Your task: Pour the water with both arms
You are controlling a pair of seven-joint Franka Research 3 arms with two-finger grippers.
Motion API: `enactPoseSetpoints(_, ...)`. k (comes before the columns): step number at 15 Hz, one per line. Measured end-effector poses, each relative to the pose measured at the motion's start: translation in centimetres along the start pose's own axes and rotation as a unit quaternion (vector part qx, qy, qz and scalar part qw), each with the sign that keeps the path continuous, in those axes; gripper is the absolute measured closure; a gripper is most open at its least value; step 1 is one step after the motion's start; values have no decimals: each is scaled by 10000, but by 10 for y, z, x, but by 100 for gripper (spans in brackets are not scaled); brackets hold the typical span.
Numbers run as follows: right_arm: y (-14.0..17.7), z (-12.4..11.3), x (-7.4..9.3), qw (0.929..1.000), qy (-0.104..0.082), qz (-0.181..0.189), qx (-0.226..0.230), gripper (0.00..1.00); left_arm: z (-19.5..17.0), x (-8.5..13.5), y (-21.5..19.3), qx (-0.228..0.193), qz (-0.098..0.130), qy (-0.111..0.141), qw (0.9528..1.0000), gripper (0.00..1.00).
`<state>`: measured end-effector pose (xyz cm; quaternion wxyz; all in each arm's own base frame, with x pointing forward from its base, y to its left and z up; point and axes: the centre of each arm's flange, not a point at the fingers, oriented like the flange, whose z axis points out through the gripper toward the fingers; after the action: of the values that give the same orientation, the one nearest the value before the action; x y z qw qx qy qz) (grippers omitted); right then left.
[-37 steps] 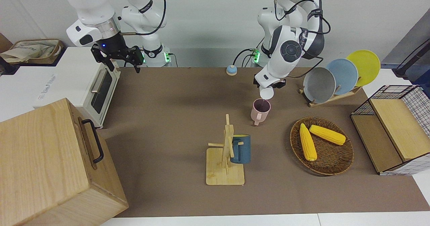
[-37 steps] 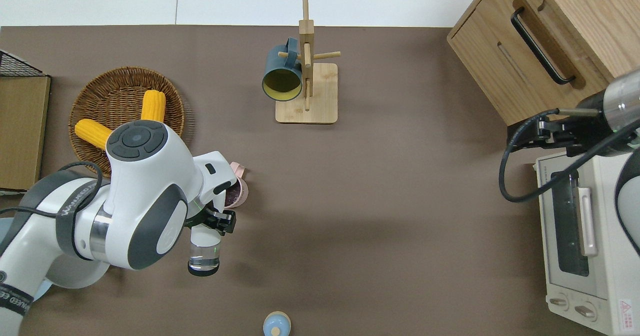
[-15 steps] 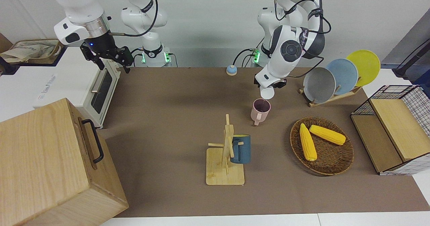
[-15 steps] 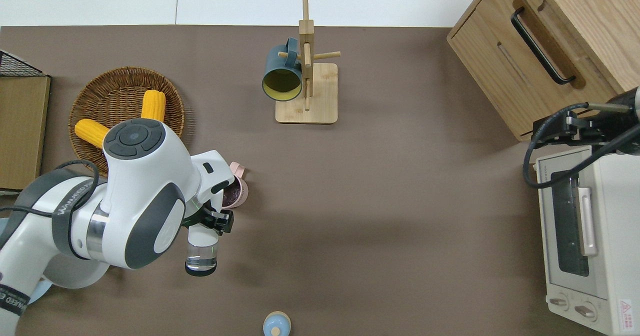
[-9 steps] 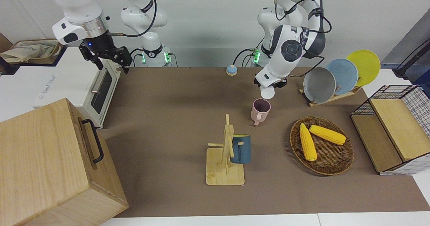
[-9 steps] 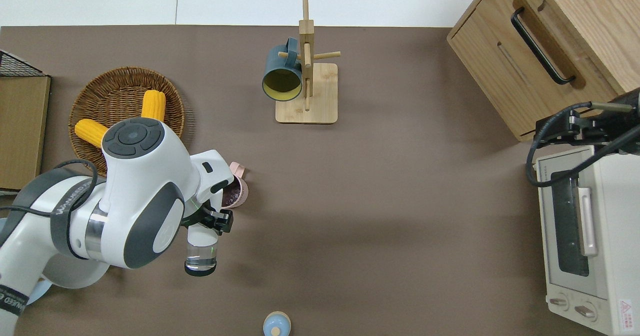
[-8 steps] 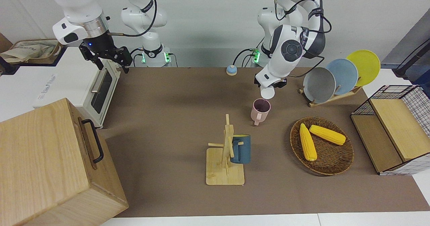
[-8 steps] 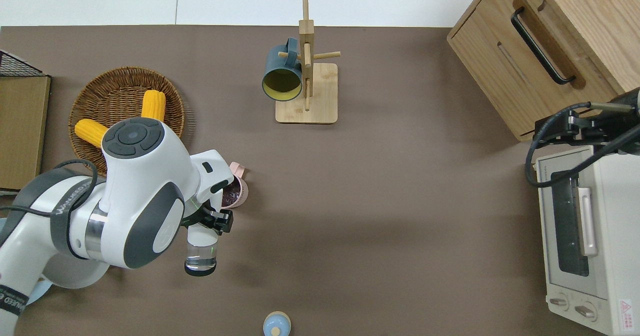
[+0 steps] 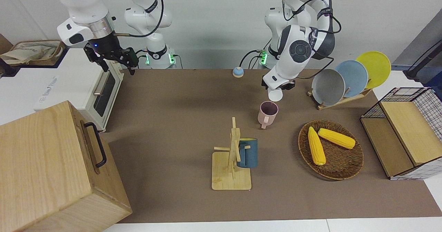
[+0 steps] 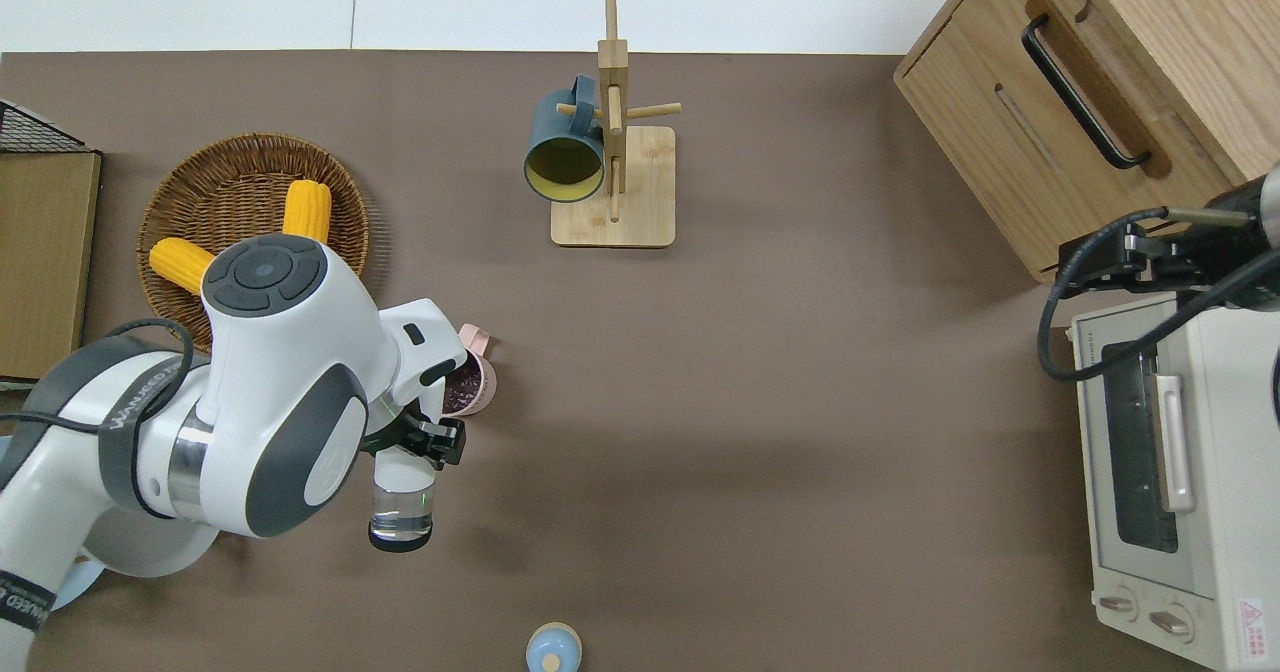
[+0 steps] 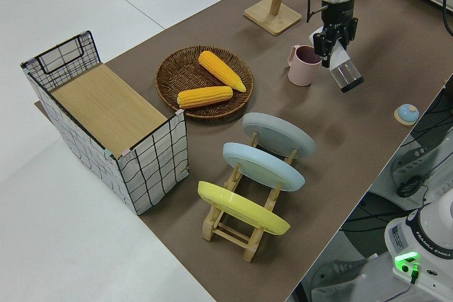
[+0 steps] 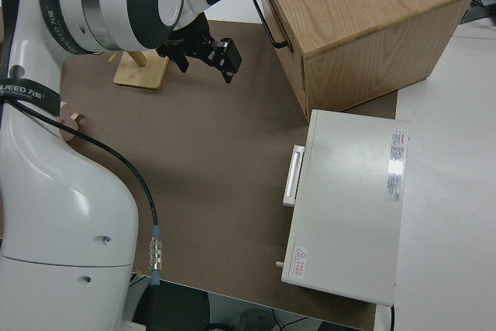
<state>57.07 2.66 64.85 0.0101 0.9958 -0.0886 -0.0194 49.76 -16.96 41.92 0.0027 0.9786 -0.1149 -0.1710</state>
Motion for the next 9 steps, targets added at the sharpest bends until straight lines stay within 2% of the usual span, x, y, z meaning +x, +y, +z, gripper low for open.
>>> enactPoseSetpoints(4, 0, 0, 0, 10000, 0, -1, 0, 1, -11, -5, -2, -15, -15, 187, 9998, 37)
enactPoseSetpoints(6, 0, 0, 0, 10000, 0, -1, 0, 1, -17, -9, -4, -33, -38, 465, 9989, 37)
enactPoseSetpoints(9, 0, 0, 0, 10000, 0, -1, 0, 1, -12, -18, -7, -61, -64, 1092, 9940, 37)
